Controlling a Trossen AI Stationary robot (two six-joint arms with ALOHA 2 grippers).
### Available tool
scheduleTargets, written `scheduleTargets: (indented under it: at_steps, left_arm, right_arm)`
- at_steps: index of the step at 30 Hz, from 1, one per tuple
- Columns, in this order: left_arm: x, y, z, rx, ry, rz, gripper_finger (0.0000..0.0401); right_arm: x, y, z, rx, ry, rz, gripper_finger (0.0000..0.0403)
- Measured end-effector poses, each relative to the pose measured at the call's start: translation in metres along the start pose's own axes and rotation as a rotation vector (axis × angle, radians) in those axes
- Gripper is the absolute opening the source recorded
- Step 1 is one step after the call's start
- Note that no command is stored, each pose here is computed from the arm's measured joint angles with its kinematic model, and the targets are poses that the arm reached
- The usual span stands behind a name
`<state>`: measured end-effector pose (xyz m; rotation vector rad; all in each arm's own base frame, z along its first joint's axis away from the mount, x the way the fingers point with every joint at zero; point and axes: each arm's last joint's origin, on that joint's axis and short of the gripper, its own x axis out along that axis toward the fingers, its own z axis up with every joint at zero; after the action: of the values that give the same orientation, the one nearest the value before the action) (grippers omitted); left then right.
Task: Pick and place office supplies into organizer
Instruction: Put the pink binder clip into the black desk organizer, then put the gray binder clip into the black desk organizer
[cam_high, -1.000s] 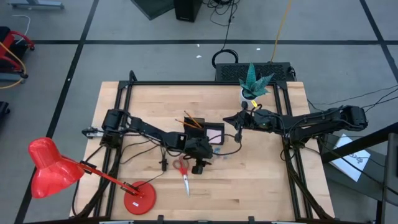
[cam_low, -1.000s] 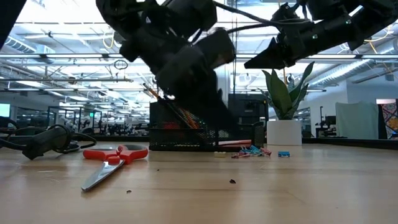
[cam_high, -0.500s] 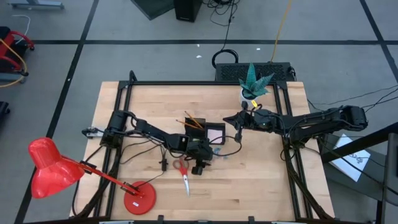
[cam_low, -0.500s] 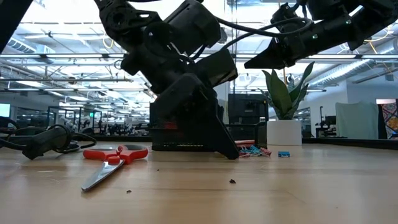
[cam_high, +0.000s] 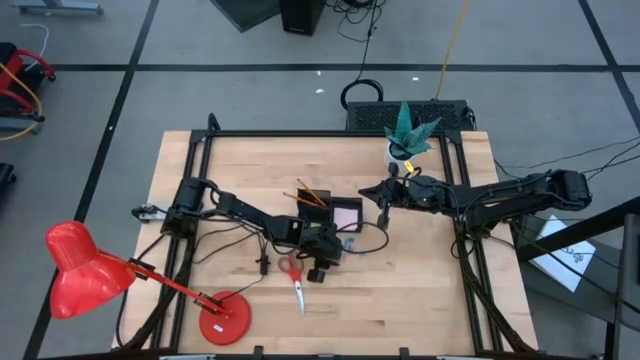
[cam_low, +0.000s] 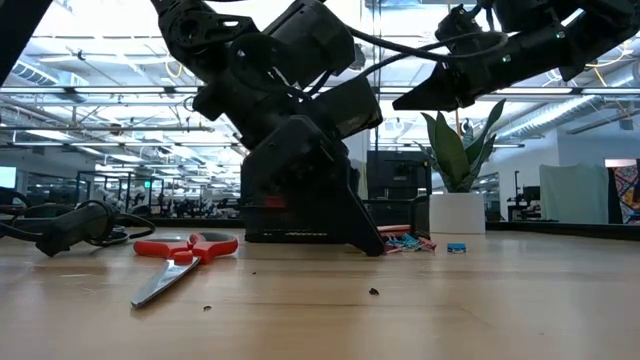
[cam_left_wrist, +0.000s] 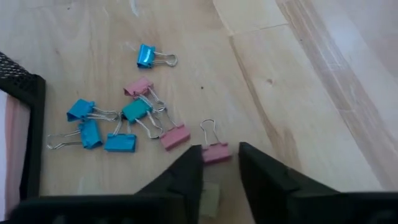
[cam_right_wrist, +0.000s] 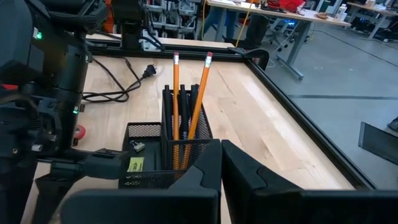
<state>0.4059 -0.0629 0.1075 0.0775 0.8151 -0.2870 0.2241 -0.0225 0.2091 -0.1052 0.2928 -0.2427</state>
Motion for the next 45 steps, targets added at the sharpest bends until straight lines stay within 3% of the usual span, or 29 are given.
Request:
scheduleTargets:
  at_steps: [6, 10, 20, 25, 31, 38, 45]
  left_arm:
    - [0.000, 0.000, -0.001, 0.010, 0.003, 0.003, 0.0028]
    - [0.001, 0.000, -0.001, 0.025, 0.003, 0.002, 0.0005]
    - [-0.005, -0.001, 0.002, 0.049, -0.001, -0.006, 0.0041]
    - [-0.038, -0.004, 0.021, 0.027, -0.029, -0.003, 0.0070]
    - [-0.068, -0.016, 0.022, 0.064, 0.090, -0.028, 0.0108]
    - [-0.045, -0.025, 0.009, 0.183, 0.118, -0.167, 0.0126]
    - [-0.029, -0.020, 0.001, 0.178, 0.134, -0.151, 0.0127]
  right_arm:
    - [0.000, 0.000, 0.000, 0.001, 0.000, 0.000, 0.0000]
    - [0.000, 0.000, 0.000, 0.001, 0.000, 0.000, 0.0000]
    - [0.000, 0.000, 0.000, -0.001, 0.000, 0.000, 0.0000]
    - [0.000, 0.000, 0.000, -0.002, 0.001, 0.001, 0.0000]
    - [0.000, 0.000, -0.001, -0.003, 0.007, 0.002, 0.0000]
    - [0.000, 0.000, -0.001, 0.000, 0.007, 0.002, 0.0000]
    - [0.000, 0.000, 0.000, 0.002, -0.006, 0.001, 0.0000]
